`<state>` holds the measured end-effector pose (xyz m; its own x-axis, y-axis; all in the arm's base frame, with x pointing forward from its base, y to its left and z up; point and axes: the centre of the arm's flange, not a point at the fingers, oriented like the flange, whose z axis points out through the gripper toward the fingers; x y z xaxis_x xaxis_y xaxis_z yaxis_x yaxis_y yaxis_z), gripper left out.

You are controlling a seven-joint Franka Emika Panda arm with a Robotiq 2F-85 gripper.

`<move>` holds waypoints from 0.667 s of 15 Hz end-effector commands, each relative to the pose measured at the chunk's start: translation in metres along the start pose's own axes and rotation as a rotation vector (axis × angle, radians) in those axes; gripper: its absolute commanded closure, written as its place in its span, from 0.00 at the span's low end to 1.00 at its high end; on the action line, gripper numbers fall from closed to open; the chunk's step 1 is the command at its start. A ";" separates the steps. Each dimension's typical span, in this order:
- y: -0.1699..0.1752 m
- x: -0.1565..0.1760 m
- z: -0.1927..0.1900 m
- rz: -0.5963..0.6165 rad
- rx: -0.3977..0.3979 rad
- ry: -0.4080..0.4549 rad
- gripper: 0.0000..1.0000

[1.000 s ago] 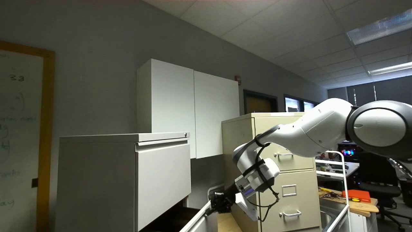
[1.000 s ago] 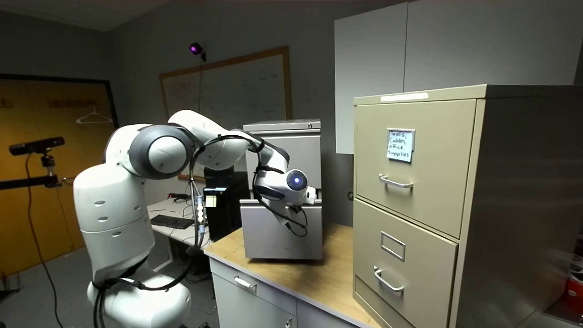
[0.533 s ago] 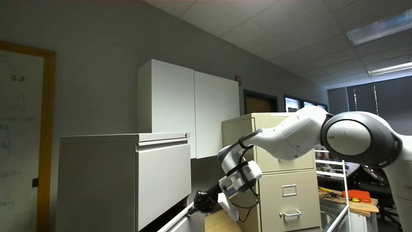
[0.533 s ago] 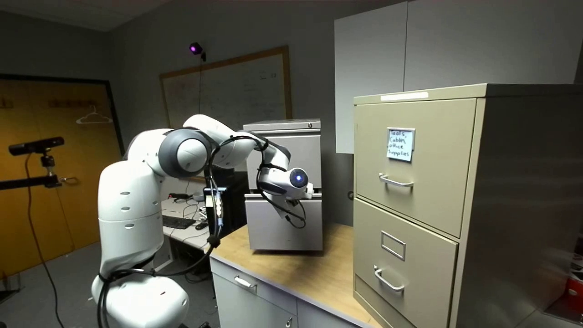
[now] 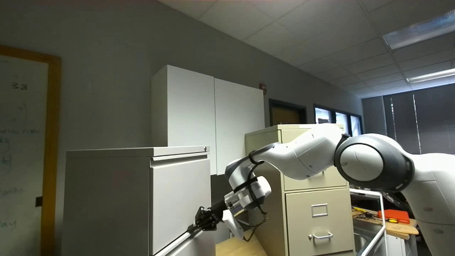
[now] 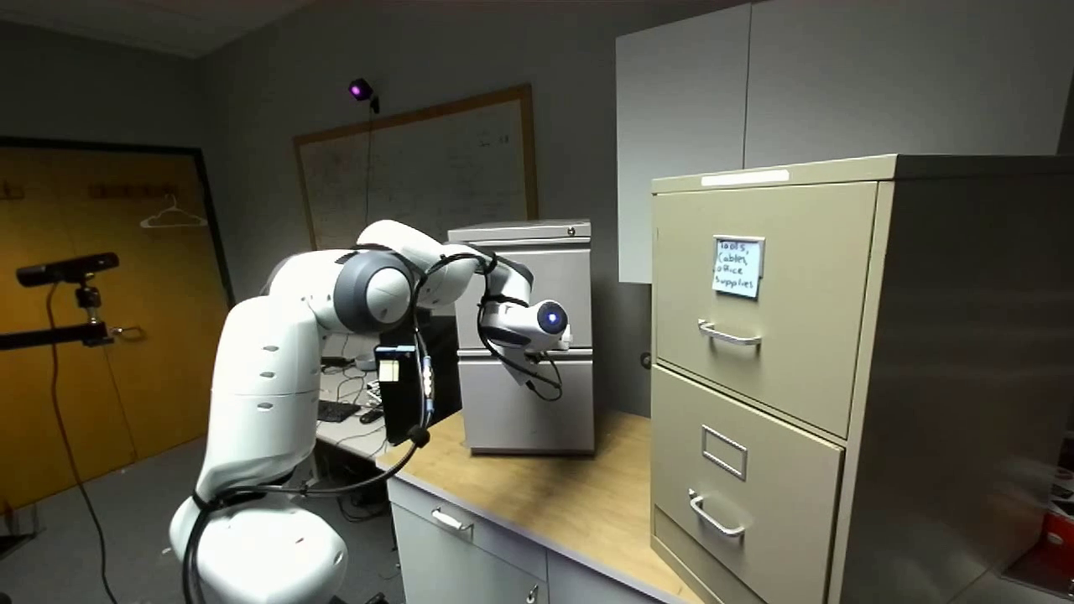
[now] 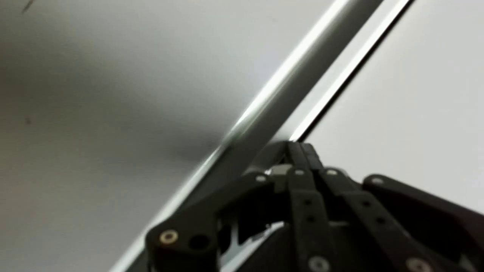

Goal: Close the bottom drawer

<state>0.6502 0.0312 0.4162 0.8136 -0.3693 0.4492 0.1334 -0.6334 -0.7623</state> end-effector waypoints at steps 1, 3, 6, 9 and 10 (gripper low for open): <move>-0.018 0.027 0.032 -0.027 0.045 -0.022 1.00; -0.009 0.030 0.028 -0.032 0.041 -0.033 1.00; -0.005 0.030 0.020 -0.032 0.040 -0.042 1.00; 0.007 0.023 0.000 -0.033 0.006 -0.047 1.00; 0.012 0.021 -0.009 -0.031 -0.013 -0.042 1.00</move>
<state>0.6613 0.0265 0.4185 0.8349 -0.3088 0.4555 0.1768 -0.6333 -0.7534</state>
